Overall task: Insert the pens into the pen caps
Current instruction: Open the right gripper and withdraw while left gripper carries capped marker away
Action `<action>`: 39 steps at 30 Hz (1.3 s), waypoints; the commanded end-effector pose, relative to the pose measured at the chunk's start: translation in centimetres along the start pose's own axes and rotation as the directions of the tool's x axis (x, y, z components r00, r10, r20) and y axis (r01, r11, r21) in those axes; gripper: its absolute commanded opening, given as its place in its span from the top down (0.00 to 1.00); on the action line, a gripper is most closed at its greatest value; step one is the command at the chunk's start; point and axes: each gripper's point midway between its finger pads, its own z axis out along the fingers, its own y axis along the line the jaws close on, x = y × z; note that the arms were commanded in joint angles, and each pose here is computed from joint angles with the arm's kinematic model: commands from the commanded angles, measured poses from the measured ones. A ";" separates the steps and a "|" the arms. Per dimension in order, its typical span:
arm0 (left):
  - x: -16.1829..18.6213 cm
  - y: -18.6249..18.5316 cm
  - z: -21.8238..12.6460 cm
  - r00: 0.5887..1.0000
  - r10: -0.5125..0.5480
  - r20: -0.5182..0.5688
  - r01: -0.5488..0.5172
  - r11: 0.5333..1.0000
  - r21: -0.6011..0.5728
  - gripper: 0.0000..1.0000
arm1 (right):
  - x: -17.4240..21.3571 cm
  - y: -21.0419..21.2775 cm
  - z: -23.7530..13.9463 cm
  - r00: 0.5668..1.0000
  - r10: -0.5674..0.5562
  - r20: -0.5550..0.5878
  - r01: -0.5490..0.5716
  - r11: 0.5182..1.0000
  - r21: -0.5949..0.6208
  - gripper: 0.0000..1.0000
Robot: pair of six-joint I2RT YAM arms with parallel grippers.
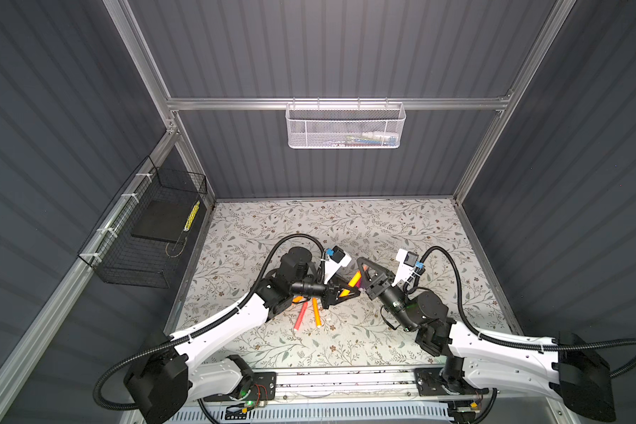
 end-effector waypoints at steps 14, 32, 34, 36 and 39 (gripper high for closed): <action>-0.1 12.2 -2.0 0.963 -0.150 0.224 0.252 0.795 -0.552 1.00 | -0.1 -10.2 -7.7 0.986 -0.024 -0.167 0.096 0.895 0.436 0.01; 11.8 19.7 4.8 0.882 -0.468 0.048 0.353 0.590 -0.727 1.00 | -9.7 -23.4 -15.9 0.950 -0.232 -0.210 0.281 0.334 0.900 0.01; 12.2 19.8 5.4 0.880 -0.473 0.032 0.342 0.586 -0.735 1.00 | -10.4 -24.2 -17.0 0.943 -0.271 -0.193 0.270 0.284 0.920 0.01; 12.5 19.9 5.6 0.882 -0.471 0.023 0.329 0.578 -0.747 1.00 | -10.5 -24.9 -18.2 0.938 -0.301 -0.175 0.252 0.242 0.937 0.01; 13.2 20.2 5.7 0.879 -0.477 0.018 0.320 0.561 -0.763 0.96 | -10.5 -25.1 -18.5 0.938 -0.314 -0.146 0.231 0.256 0.939 0.01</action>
